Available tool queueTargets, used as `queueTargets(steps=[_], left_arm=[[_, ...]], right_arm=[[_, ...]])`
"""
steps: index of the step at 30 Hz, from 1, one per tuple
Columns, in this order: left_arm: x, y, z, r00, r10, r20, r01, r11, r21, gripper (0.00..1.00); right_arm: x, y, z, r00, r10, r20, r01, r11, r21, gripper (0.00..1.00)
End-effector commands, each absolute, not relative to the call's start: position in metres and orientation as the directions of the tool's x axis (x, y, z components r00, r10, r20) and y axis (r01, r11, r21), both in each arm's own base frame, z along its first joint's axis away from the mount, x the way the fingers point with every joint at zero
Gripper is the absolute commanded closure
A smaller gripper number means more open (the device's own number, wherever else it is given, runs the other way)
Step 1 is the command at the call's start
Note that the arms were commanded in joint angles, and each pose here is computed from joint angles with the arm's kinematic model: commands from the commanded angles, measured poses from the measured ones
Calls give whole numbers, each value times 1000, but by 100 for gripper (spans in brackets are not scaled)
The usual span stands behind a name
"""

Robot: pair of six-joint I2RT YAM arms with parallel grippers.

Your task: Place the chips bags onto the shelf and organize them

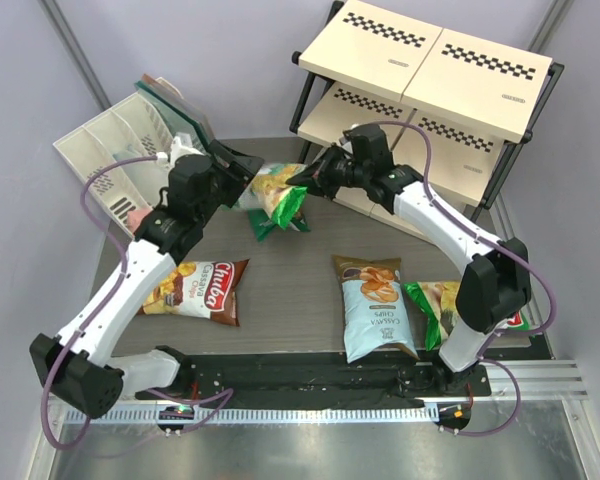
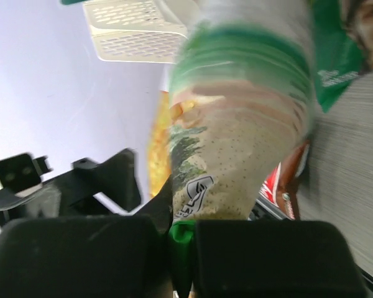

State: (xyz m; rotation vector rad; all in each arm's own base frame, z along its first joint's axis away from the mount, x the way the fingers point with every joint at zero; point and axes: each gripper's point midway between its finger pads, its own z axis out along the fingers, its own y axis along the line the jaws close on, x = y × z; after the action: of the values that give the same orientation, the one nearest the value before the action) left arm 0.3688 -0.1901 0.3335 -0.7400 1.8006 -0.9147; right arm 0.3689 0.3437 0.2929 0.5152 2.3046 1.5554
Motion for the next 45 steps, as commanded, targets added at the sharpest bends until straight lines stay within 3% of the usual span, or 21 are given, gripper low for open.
queueTargets(steps=[1,7,16,18,22,26,33,42,45], left_arm=[[353,-150,353,-264,-794,-548,-102,588,-802,30],[346,-125,349,-224,-792,-568,-133,602,-787,30],[351,-133,341,-288,-781,-554,-116,603,-789,30],[356,-141,333,-338,-776,-533,-109,595,-797,26],[352,-177,313,-520,-738,-430,-85,545,-834,9],[349,-217,310,-658,-707,-259,-40,376,-926,8],[341,-255,311,-827,-556,-84,-72,253,-965,5],[347,-266,307,-840,-540,47,-132,119,-984,5],[352,-273,319,-853,-509,111,-133,6,-991,4]], right_arm=[[354,311,343,-863,465,-196,-35,332,943,99],[346,283,360,-814,514,-272,-90,350,932,99],[340,277,375,-795,535,-284,-100,347,933,99],[341,276,382,-783,543,-303,-118,349,930,99],[342,272,387,-764,546,-343,-148,369,918,99],[340,269,381,-751,552,-363,-152,390,908,99],[347,270,384,-739,547,-393,-179,402,898,99],[356,282,379,-757,518,-399,-201,397,896,99],[358,284,379,-757,515,-402,-210,391,896,99]])
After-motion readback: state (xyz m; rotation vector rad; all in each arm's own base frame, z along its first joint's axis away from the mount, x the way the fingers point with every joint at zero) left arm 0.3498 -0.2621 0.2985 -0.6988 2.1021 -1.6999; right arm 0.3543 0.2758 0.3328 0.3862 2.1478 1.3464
